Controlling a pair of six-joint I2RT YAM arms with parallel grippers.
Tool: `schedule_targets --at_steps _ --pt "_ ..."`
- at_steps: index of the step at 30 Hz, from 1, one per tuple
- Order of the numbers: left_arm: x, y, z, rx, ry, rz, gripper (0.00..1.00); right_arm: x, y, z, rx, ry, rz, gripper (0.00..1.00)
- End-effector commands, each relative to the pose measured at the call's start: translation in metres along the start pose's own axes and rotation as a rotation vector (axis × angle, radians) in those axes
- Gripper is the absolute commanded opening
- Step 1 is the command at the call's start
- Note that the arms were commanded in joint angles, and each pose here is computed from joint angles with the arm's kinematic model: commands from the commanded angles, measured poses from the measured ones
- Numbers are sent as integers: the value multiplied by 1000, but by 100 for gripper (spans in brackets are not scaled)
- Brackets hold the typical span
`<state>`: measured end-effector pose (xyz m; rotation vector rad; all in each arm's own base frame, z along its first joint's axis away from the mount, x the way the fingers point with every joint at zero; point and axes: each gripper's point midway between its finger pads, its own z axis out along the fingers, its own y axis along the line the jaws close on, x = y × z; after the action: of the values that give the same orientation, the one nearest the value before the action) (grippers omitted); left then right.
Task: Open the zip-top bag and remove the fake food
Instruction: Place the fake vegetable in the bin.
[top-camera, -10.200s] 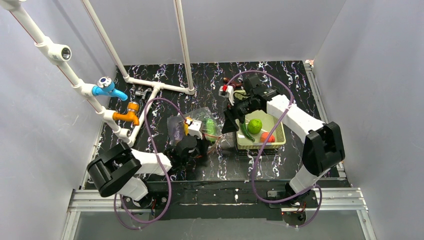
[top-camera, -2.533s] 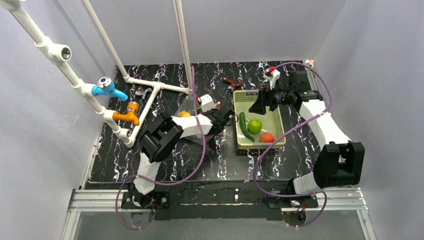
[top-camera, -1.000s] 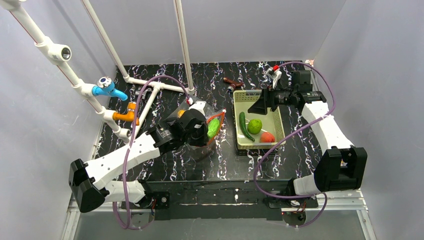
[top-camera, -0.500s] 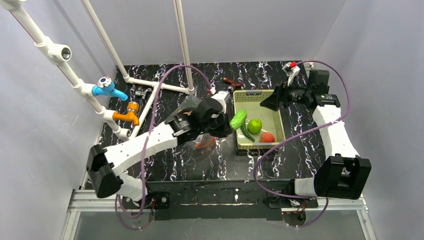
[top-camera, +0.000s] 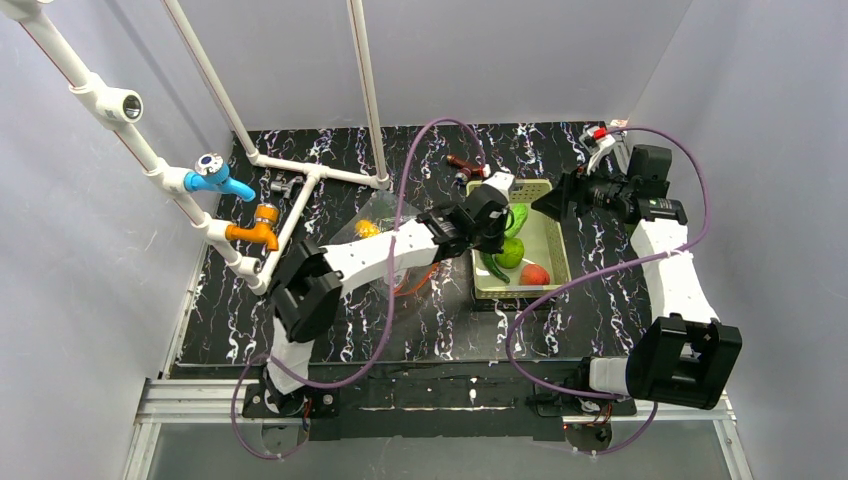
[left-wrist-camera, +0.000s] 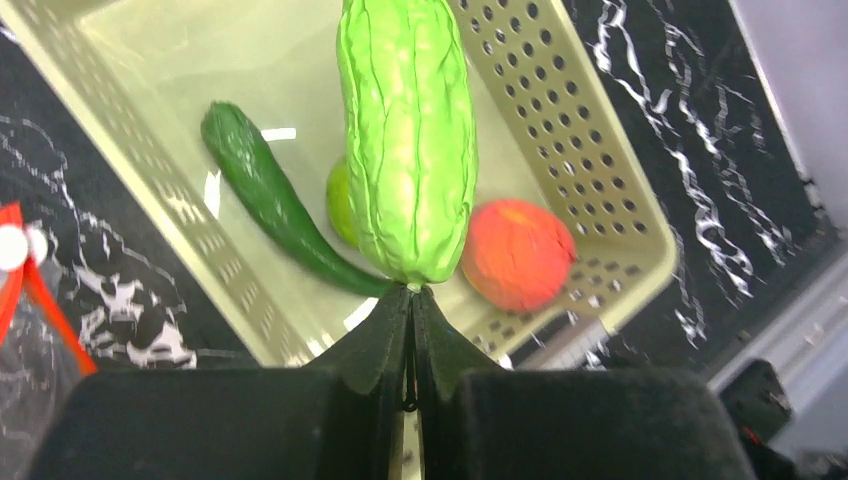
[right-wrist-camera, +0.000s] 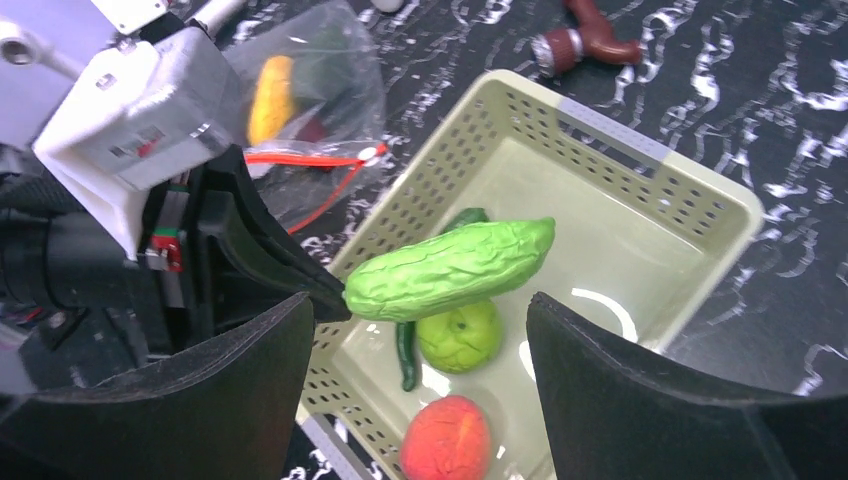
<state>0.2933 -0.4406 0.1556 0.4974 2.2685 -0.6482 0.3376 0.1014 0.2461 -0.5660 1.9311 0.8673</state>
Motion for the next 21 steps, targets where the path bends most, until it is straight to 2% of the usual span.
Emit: schedule_targets --at_steps 1,5,6,11,13,17,21 --pt "-25 7 22 -60 -80 53 0 -15 -31 -10 196 -58 -117 84" --pt "-28 15 41 -76 -97 -3 0 -19 -58 -21 372 -76 -149 84" --pt "-29 16 45 -75 -102 -24 5 -20 -56 -19 406 -129 115 84" --pt "-32 18 62 -33 -93 -103 25 -19 -89 -30 601 -175 240 84" --pt "-32 15 66 -9 -75 -116 35 -17 -91 -28 607 -170 252 84" --pt "-33 9 63 30 -59 -122 49 -16 -88 -26 586 -167 253 84" --pt "-43 1 43 84 -80 -108 66 -15 -83 -21 540 -155 258 84"
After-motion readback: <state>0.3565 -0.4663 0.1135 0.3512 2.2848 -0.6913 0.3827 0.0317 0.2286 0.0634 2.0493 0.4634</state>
